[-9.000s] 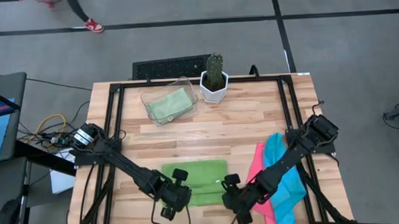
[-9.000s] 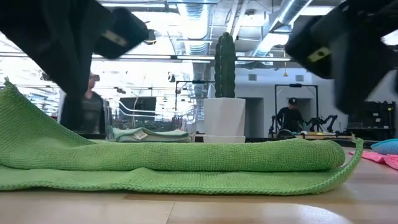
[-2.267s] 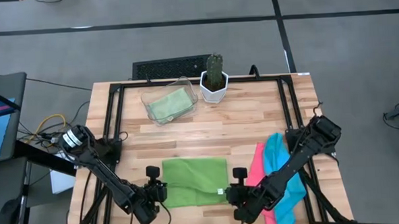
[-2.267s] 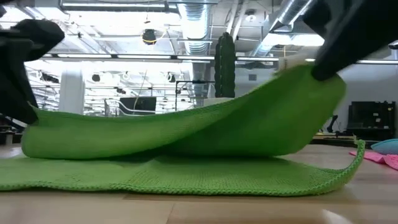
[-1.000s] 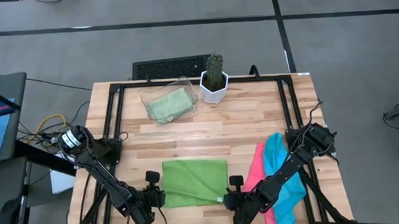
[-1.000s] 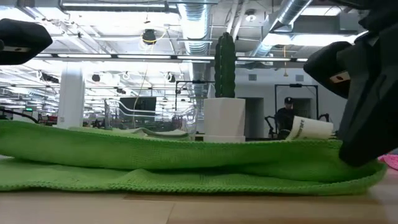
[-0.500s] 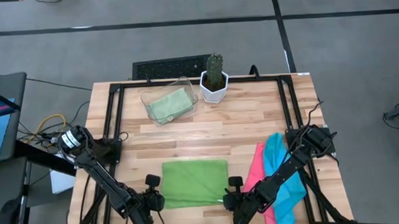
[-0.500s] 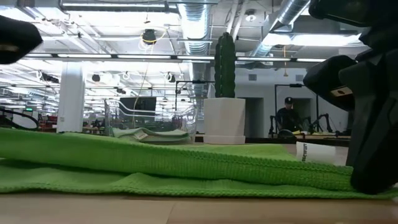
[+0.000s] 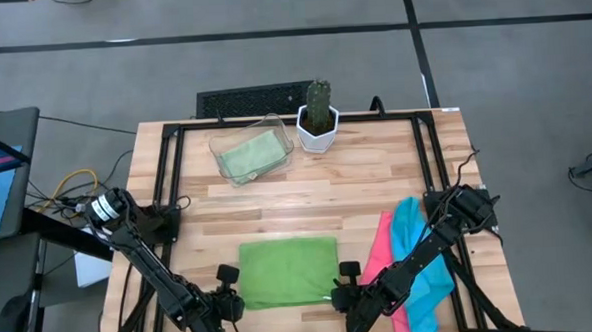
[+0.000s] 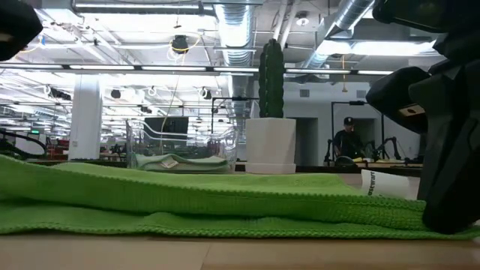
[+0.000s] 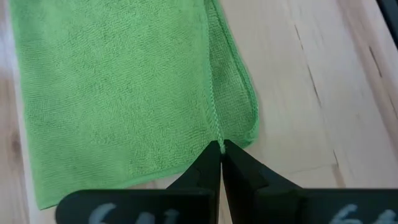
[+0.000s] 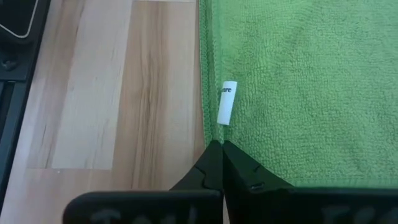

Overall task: Fold microfiber towels
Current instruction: Fold the green microfiber towel

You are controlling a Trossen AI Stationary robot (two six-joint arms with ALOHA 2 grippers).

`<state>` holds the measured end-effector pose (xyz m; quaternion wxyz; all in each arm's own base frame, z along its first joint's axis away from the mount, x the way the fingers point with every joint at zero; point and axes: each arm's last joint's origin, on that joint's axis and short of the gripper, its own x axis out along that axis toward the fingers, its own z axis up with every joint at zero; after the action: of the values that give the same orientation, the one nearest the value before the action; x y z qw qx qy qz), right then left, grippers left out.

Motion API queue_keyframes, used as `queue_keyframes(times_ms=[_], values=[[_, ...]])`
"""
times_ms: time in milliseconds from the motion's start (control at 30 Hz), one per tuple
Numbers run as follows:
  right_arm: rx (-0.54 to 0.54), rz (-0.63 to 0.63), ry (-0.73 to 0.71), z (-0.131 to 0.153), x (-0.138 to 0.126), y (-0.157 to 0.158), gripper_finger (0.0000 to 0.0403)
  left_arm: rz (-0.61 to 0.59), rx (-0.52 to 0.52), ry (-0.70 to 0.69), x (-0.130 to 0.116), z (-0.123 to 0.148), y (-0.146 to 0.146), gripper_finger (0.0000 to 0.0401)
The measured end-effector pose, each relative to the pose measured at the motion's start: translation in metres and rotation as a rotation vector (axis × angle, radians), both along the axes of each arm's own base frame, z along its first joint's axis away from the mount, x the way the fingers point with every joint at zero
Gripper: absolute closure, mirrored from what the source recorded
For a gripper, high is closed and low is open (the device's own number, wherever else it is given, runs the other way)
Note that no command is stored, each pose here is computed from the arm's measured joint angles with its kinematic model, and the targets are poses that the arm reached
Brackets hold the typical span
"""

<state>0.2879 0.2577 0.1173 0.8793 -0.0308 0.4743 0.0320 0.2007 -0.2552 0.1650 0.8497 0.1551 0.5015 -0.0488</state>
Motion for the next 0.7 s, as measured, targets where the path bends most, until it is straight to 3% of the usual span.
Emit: queue_keyframes(times_ms=[233, 700], values=[[0.012, -0.021, 0.000, -0.0001, 0.0000, -0.0001, 0.0383, -0.024, -0.060, -0.035, 0.0039, 0.0020, -0.0060, 0.0383], [0.017, -0.032, 0.000, -0.0001, 0.0000, -0.0001, 0.0378, -0.018, -0.107, 0.017, 0.0025, 0.0010, -0.0068, 0.0274]])
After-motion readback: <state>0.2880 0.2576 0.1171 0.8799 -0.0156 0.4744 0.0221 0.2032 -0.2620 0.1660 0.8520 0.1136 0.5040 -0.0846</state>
